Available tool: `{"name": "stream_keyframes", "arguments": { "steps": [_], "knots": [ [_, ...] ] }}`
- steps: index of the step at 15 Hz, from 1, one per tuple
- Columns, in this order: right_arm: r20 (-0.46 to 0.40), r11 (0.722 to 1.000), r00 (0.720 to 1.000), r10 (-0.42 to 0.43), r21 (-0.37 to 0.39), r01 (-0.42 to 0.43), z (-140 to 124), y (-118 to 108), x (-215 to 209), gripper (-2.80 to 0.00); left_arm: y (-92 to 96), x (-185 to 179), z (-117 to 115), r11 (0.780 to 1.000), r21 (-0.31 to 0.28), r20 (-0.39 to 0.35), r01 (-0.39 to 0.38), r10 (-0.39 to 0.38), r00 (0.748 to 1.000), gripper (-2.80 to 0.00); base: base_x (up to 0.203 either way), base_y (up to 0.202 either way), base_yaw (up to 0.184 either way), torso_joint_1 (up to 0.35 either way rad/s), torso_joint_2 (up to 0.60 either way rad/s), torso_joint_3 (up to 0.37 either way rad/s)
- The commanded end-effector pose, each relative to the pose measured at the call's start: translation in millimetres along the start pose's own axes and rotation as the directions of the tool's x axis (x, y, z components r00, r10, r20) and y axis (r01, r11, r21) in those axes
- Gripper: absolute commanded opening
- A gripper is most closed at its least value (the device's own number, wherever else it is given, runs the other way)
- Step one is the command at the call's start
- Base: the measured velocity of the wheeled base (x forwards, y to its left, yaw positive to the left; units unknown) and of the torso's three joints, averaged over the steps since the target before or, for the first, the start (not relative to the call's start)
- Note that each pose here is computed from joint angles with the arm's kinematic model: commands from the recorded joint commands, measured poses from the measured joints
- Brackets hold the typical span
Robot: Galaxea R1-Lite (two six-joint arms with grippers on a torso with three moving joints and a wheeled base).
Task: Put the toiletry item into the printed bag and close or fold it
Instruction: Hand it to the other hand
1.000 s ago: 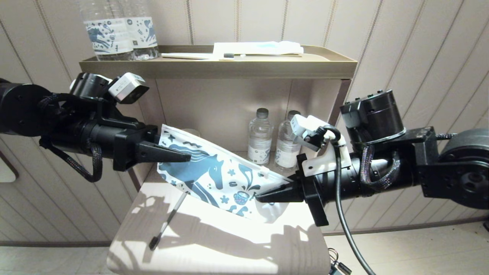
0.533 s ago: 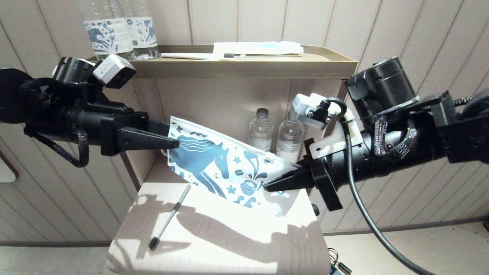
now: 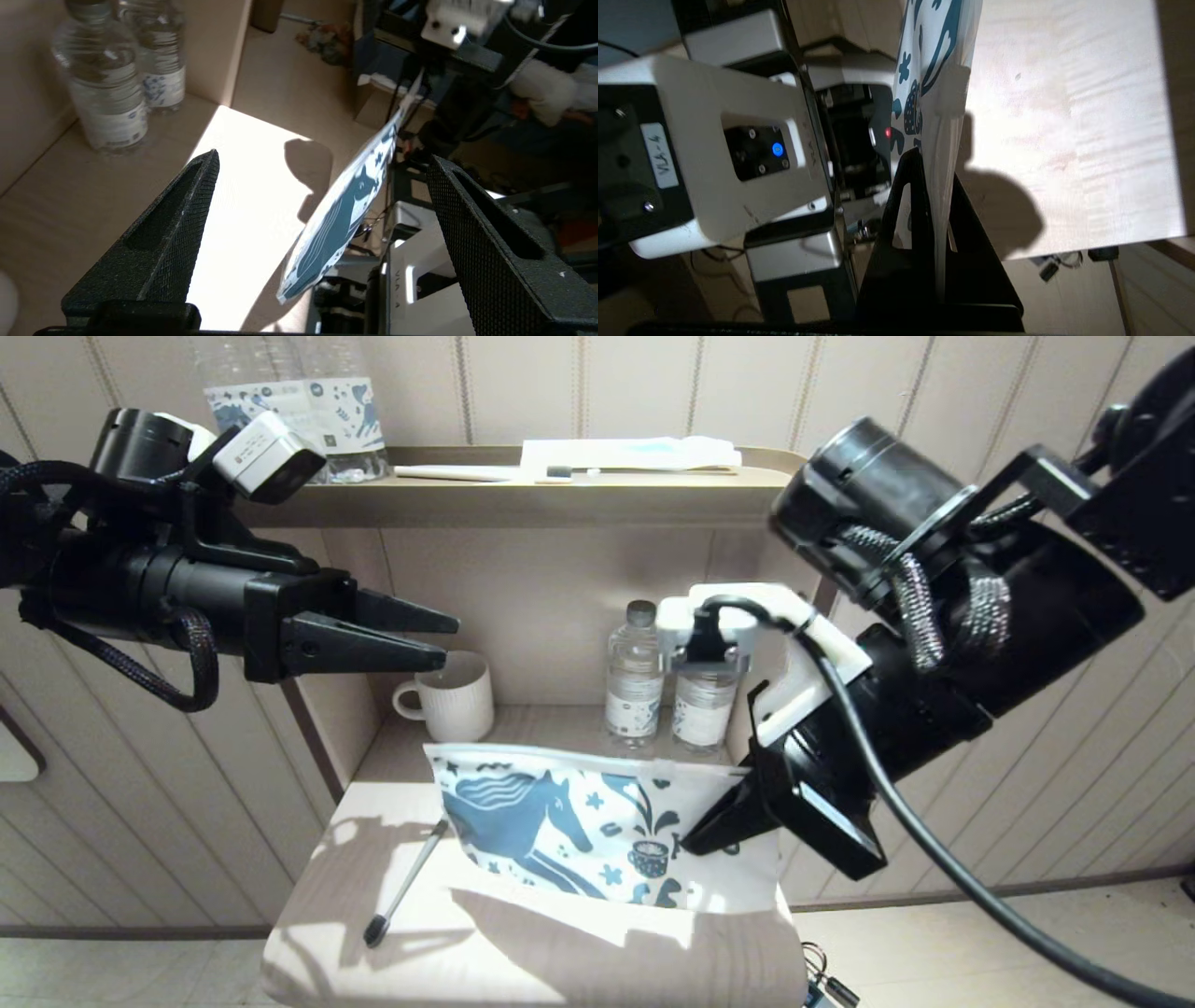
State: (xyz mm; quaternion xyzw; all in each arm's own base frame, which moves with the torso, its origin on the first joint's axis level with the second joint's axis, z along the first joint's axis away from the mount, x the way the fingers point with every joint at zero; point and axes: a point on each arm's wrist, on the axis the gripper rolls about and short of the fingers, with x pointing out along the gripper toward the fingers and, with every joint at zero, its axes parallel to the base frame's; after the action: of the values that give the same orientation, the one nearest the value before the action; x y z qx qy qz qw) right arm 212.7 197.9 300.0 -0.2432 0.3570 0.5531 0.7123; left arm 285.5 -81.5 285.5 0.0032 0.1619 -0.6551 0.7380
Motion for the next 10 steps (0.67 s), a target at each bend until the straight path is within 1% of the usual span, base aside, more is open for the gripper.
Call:
{"name": "stream_keyframes", "arguments": {
  "steps": [1, 2, 4, 5, 7, 10],
  "knots": [
    [-0.075, 1.0, 0.997, 0.0, -0.024, -0.002, 5.2, 1.2, 19.6, -2.8, -4.7, 2.8, 2.4, 0.999, 0.031, -0.021, -0.021, 0.022, 1.0, 0.0, 0.0, 0.0, 0.0, 0.0, 0.0, 0.0],
    [-0.077, 0.999, 0.997, -0.004, -0.032, 0.002, 5.7, 2.5, 19.5, -2.8, -6.0, 5.0, 2.1, 0.998, 0.058, -0.032, -0.024, 0.026, 0.999, 0.0, 0.0, 0.0, 0.0, 0.0, 0.0, 0.0],
    [-0.079, 0.999, 0.997, -0.009, -0.04, 0.006, 5.4, 3.5, 17.9, -2.8, -15.9, 11.2, 1.3, 0.994, 0.105, -0.07, -0.011, 0.018, 0.997, 0.0, 0.0, 0.0, 0.0, 0.0, 0.0, 0.0],
    [-0.083, 0.999, 0.996, -0.007, -0.038, 0.004, 4.7, 4.2, 17.1, -2.8, -20.3, 15.0, 1.7, 0.994, 0.111, -0.087, -0.004, 0.013, 0.996, 0.0, 0.0, 0.0, 0.0, 0.0, 0.0, 0.0],
    [-0.085, 0.999, 0.996, -0.008, -0.035, 0.005, 3.8, 3.9, 16.2, -2.8, -26.8, 15.8, 6.5, 0.992, 0.13, -0.089, -0.001, 0.013, 0.996, 0.0, 0.0, 0.0, 0.0, 0.0, 0.0, 0.0],
    [-0.082, 0.999, 0.997, -0.008, -0.035, 0.005, 3.0, 5.7, 13.9, -2.8, -26.9, 17.7, 3.6, 0.993, 0.116, -0.091, 0.013, -0.002, 0.996, 0.0, 0.0, 0.0, 0.0, 0.0, 0.0, 0.0]
  ]
}}
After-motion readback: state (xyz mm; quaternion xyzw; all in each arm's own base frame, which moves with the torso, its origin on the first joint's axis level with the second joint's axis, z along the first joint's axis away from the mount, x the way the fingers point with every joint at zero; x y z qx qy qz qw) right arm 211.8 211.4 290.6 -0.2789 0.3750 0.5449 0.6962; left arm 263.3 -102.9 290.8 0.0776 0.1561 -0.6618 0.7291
